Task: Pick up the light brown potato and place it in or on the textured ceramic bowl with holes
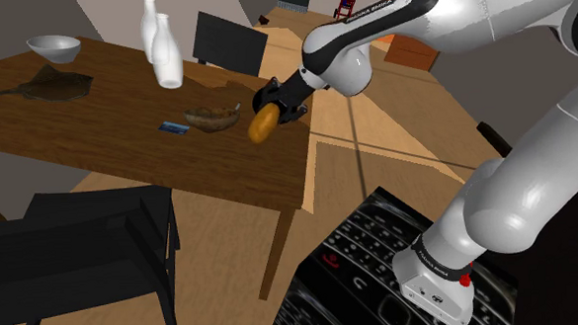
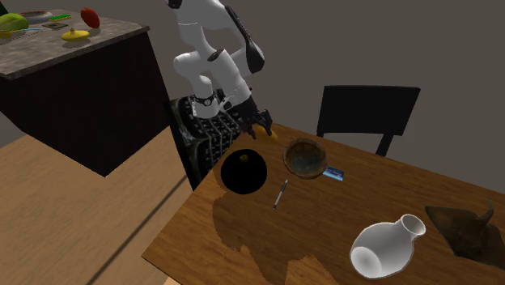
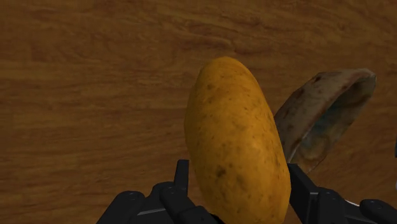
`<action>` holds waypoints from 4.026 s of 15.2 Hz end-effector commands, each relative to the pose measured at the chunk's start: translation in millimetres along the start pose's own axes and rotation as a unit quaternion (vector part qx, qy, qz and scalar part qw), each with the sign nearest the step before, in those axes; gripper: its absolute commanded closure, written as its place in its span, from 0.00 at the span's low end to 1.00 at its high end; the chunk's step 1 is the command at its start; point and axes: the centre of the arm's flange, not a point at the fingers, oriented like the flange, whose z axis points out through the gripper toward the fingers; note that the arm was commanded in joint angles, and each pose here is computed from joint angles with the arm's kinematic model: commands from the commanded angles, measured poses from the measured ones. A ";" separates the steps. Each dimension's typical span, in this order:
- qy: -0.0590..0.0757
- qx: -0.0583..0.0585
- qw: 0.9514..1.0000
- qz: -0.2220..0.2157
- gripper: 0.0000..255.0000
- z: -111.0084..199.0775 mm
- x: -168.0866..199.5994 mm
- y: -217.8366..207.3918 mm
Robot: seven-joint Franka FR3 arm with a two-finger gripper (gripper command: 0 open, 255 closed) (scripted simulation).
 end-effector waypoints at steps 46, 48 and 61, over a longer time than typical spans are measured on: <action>0.000 0.000 1.000 0.000 1.00 75.7 42.6 -168.8; 0.000 0.000 1.000 0.000 1.00 78.0 42.4 -167.3; 0.000 0.000 1.000 0.000 0.00 64.8 42.4 -167.3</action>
